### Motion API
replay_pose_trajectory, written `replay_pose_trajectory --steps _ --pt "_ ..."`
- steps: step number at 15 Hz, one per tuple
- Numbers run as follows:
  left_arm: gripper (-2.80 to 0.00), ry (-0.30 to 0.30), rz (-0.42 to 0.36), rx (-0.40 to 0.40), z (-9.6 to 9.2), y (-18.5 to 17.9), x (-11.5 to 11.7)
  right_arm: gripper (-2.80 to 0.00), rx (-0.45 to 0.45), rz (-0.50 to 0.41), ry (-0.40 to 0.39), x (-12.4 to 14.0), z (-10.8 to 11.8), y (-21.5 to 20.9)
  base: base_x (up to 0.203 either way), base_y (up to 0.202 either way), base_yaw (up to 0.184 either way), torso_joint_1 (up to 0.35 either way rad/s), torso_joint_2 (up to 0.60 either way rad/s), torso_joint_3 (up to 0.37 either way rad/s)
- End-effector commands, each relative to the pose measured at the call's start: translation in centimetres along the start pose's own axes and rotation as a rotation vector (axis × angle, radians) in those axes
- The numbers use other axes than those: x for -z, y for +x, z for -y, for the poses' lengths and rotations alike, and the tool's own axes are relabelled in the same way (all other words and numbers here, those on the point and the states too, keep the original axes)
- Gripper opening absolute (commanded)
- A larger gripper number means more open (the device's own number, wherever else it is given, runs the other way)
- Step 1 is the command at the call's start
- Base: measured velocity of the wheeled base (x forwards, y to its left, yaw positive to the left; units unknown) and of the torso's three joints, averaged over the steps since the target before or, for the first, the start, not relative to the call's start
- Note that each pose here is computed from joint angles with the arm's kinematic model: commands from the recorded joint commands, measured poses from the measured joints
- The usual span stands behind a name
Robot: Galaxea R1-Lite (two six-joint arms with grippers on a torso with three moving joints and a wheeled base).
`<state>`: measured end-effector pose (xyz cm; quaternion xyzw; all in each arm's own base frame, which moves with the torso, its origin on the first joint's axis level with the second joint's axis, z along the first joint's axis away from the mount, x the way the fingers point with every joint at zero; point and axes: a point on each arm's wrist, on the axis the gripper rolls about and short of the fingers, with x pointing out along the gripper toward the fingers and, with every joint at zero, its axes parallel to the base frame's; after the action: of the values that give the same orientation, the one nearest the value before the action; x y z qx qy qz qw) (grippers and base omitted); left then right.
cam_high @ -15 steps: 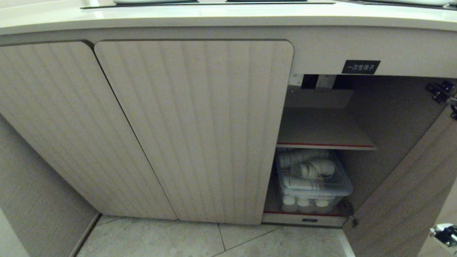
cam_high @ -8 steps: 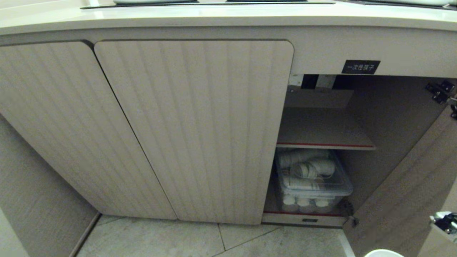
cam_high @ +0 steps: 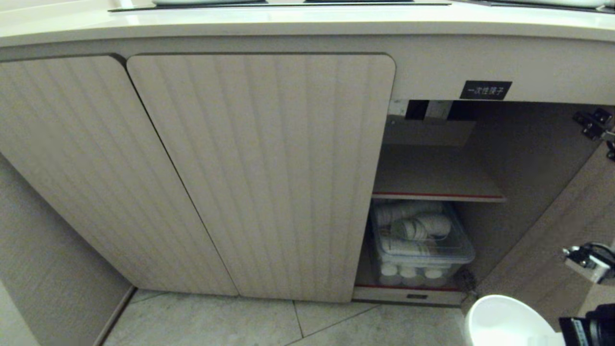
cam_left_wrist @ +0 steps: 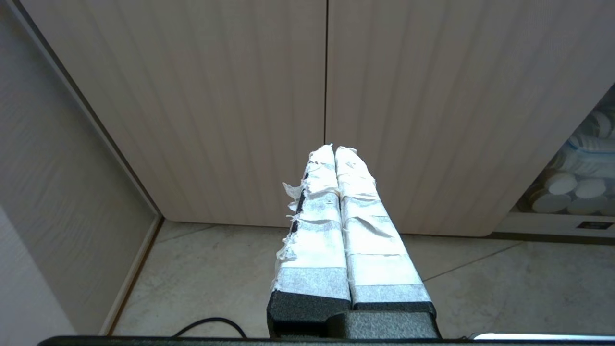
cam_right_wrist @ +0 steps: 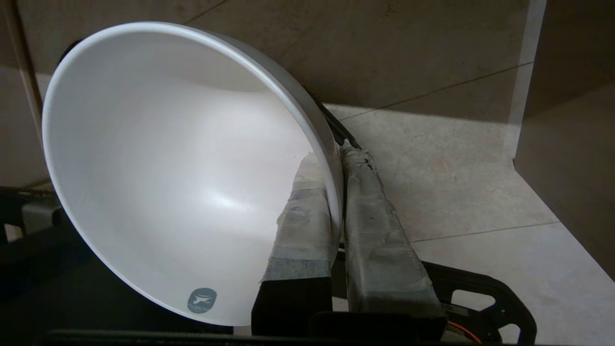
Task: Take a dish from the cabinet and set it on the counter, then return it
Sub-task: Put it back into the cabinet
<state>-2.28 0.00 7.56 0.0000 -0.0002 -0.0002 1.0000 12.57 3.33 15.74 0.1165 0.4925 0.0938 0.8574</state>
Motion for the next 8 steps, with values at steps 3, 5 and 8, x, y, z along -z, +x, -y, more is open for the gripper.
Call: replay_pose_trajectory --steps 3,5,8 --pt "-2.80 0.000 0.000 0.000 0.0 0.0 0.0 -2.80 0.022 -0.060 0.063 -1.4 -0.2 1.6 0.000 0.000 0.000 0.000 0.00 0.000" --pt "-2.80 0.000 0.000 0.001 0.0 0.0 0.0 -2.80 0.034 -0.080 0.078 -1.8 0.0 2.4 0.000 0.000 0.000 0.000 0.00 0.000" --pt "-2.80 0.000 0.000 0.000 0.0 0.0 0.0 -2.80 0.042 -0.078 0.094 -2.8 0.1 3.6 0.000 0.000 0.000 0.000 0.00 0.000"
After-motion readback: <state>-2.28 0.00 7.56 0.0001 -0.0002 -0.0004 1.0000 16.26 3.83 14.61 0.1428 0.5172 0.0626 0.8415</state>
